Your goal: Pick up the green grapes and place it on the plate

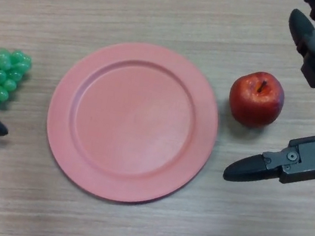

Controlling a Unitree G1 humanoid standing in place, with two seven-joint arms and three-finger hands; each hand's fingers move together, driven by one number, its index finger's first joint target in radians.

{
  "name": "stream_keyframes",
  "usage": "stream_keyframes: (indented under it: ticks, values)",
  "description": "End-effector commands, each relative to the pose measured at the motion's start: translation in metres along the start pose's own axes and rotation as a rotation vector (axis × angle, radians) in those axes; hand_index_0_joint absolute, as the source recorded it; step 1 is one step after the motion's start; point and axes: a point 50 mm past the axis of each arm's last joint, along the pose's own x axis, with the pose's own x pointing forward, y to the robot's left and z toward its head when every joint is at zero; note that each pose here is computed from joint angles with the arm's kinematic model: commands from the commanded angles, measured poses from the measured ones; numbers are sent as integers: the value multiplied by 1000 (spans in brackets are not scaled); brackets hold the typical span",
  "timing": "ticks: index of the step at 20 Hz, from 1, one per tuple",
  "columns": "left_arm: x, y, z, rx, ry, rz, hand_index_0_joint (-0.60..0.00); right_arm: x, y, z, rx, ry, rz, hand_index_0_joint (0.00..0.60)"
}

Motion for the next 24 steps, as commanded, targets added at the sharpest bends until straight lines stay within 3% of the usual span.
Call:
stream_keyframes:
  ticks: [1,3,4,5,6,12,15,17,21,24]
  values:
    - [4,42,12,47,-109,183,0,-6,-10,32,-38,-235,-50,0]
    - [2,43,11,39,-94,196,-200,-6,-10,33,-39,-236,-51,0]
    - [2,45,9,22,-79,226,-350,-6,-10,33,-40,-236,-52,0]
    - [2,47,7,6,-65,257,-450,-6,-10,33,-40,-237,-52,0]
    - [1,50,3,-20,-38,310,-592,-7,-10,35,-41,-240,-53,0]
    - [1,36,-8,-25,27,237,-600,-9,-7,38,-49,-246,-41,0]
    - [-1,37,-14,-24,41,252,-600,-11,-5,39,-53,-246,-36,0]
    - [-8,54,-7,-103,12,321,-600,-12,-5,41,-55,-248,-33,0]
    - [-28,91,19,-78,-88,449,-600,-12,-2,41,-55,-251,-32,0]
    - [-51,104,55,-72,-236,462,-600,-12,0,42,-54,-255,-31,0]
